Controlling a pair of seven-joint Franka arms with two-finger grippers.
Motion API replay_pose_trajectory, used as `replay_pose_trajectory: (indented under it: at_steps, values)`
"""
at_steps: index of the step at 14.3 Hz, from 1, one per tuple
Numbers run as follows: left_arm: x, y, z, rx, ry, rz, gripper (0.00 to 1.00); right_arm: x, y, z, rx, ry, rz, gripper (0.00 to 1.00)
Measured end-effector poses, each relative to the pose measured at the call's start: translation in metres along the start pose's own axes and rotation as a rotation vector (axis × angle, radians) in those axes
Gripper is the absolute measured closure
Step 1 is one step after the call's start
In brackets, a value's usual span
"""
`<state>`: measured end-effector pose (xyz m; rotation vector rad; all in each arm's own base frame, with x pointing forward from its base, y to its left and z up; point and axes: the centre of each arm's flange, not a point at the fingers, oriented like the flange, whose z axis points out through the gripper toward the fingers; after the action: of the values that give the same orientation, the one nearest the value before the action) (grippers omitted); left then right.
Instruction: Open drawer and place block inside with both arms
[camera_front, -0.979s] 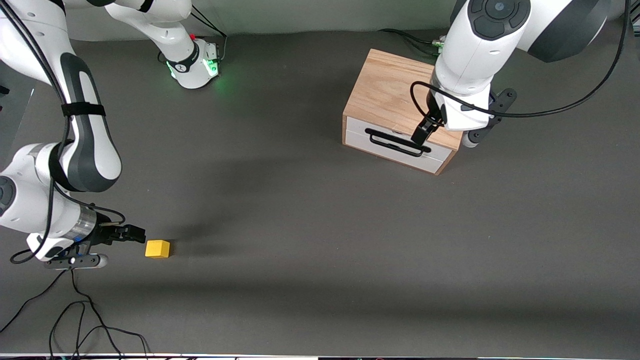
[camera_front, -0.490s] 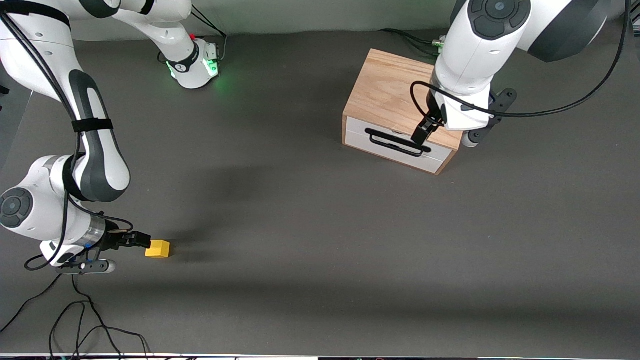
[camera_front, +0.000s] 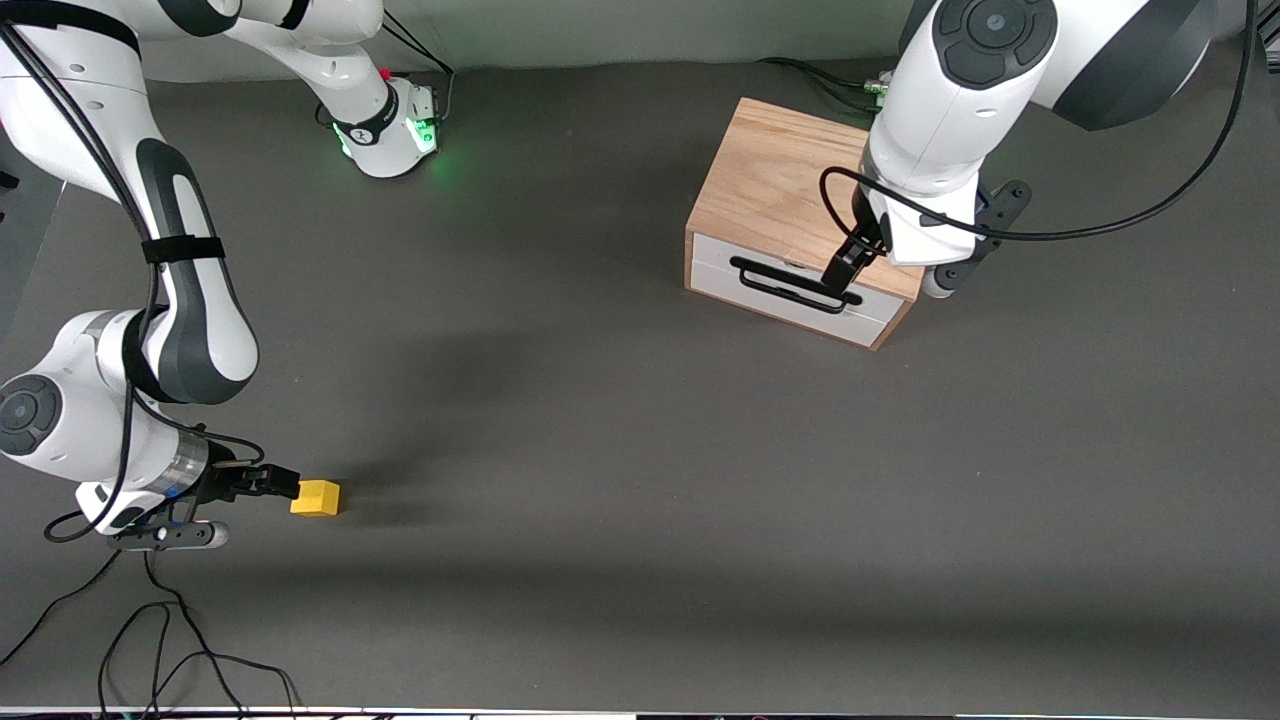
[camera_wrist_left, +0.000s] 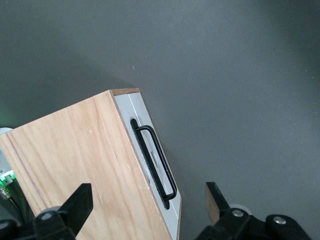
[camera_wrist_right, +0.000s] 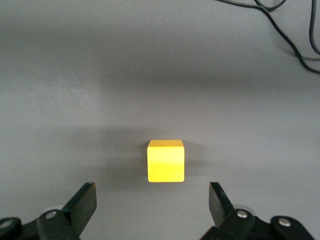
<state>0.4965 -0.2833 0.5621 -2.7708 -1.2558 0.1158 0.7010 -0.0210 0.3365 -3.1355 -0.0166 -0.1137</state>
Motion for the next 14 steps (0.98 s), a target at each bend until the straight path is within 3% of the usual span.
replay_pose_trajectory:
  at_steps: [3,4,5,8,14]
  values:
    - [0.0,0.0,0.0,0.0,0.0,0.0,0.0,0.003,-0.003,-0.006,0.0,0.006,-0.005,0.0]
    - [-0.007,0.006,0.001,-0.005,-0.001,-0.068,0.0,0.001,-0.003,-0.005,0.001,-0.004,-0.005,0.0]
    - [-0.03,0.021,0.006,-0.007,0.002,-0.136,0.0,0.0,-0.004,-0.004,0.001,-0.015,-0.005,0.0]
    - [-0.083,0.055,0.031,0.017,-0.001,-0.181,0.0,-0.001,-0.003,-0.006,0.002,-0.026,-0.004,0.0]
    - [-0.047,0.068,0.054,0.046,-0.025,-0.231,0.0,0.002,0.0,-0.018,0.001,-0.016,-0.001,0.0]
